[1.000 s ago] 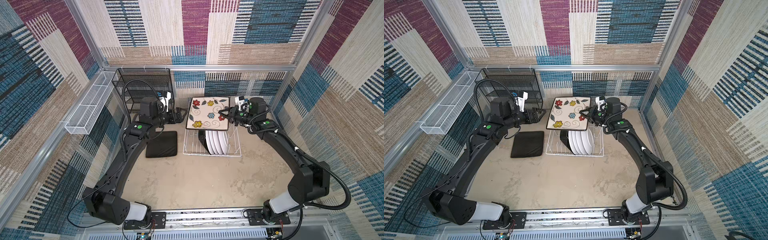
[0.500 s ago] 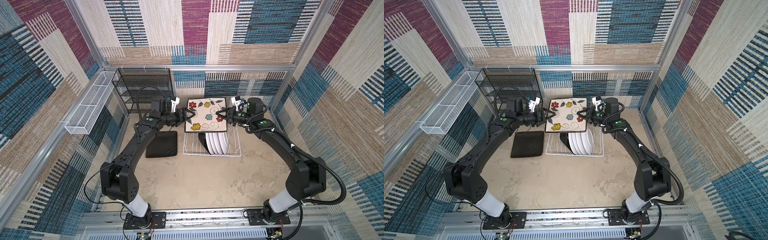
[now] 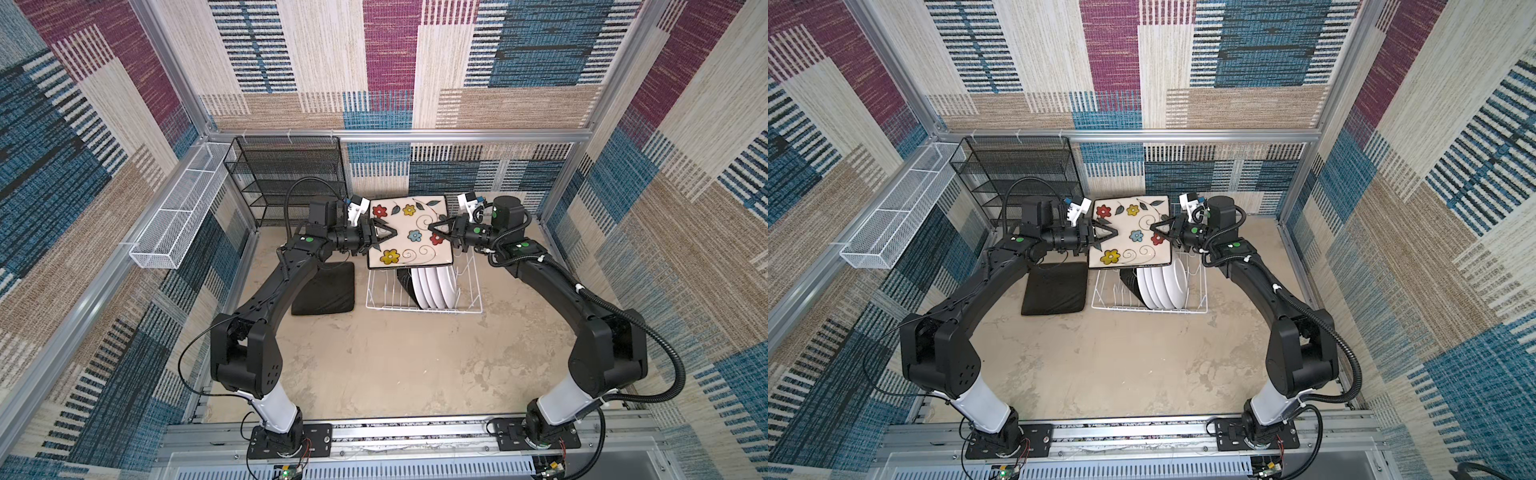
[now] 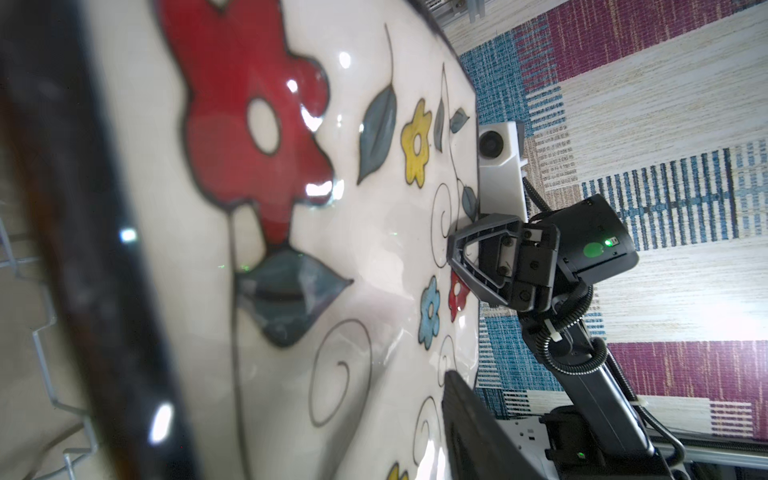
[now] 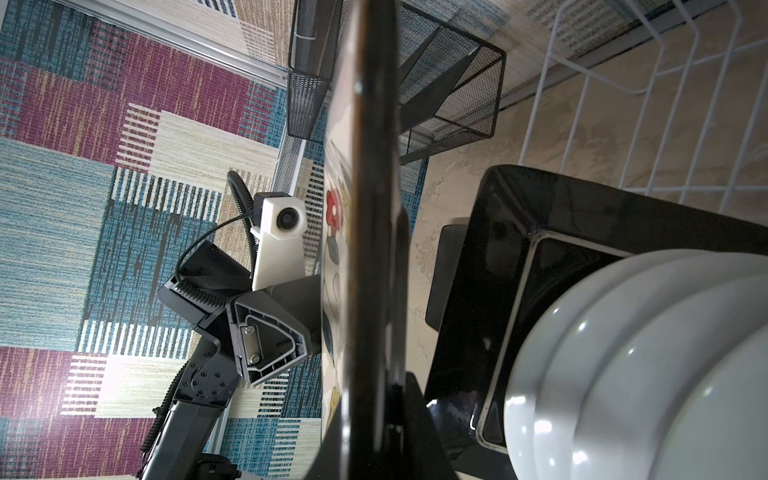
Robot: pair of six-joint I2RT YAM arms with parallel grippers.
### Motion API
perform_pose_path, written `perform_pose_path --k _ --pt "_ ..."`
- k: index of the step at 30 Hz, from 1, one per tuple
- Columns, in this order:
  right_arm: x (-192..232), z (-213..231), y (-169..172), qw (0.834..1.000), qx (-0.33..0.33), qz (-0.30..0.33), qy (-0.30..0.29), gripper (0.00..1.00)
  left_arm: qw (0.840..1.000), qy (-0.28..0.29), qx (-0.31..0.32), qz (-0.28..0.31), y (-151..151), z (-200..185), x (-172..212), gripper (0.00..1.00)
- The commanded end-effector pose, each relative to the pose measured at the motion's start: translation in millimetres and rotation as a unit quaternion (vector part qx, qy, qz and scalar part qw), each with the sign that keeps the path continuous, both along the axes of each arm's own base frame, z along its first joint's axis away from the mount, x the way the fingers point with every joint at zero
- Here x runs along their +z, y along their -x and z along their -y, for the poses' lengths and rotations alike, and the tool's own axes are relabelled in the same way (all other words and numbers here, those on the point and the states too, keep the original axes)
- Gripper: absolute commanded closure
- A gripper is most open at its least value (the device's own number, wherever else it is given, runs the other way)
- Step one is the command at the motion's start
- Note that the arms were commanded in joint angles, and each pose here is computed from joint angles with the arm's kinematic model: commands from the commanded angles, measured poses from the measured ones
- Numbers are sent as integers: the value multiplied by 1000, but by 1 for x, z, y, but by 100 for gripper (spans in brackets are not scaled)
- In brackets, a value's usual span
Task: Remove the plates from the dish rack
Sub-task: 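Open the right gripper and withdraw it while the left gripper holds the plate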
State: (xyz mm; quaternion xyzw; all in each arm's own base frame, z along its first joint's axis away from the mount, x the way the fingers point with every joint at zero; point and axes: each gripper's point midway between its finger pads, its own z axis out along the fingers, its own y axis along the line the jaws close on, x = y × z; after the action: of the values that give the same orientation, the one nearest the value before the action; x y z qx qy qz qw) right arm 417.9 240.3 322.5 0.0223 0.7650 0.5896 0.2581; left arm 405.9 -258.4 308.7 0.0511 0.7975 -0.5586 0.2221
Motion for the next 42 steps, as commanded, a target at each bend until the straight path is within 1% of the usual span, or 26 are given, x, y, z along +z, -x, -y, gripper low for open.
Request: perform_pose_path --k 1,4,6,10,13,16,18,20,26,28,34,38,42 --pt "35 -6 5 996 28 80 -32 100 999 35 -18 5 2 6 13 49" --pt "32 -7 5 996 33 76 -33 100 999 46 -27 5 3 9 16 62" --pt "30 -7 6 996 34 73 -33 100 999 45 -29 4 4 9 14 72" --pt "28 -7 6 996 37 69 -34 100 998 46 -32 4 5 9 13 85" --pt "25 -8 6 997 37 66 -34 100 998 46 -32 4 6 8 14 99" --pt "24 -8 6 997 38 66 -34 100 998 45 -31 6 7 8 15 100" --pt "23 -7 5 997 35 64 -32 94 998 45 -31 6 7 8 16 100" --pt "22 -7 4 997 31 63 -30 86 999 43 -30 8 8 7 18 100" --pt "27 2 1 997 -7 80 -15 64 999 38 -27 24 12 4 26 100" --pt "28 3 1 996 -13 83 -13 58 999 34 -25 26 13 3 27 100" --pt "29 9 0 996 -34 87 5 25 999 23 -21 39 17 0 34 100" --pt "36 17 2 991 -58 120 34 9 998 14 -18 50 21 -4 41 100" --pt "53 23 9 982 -68 165 54 0 998 5 -14 61 24 -9 48 100"
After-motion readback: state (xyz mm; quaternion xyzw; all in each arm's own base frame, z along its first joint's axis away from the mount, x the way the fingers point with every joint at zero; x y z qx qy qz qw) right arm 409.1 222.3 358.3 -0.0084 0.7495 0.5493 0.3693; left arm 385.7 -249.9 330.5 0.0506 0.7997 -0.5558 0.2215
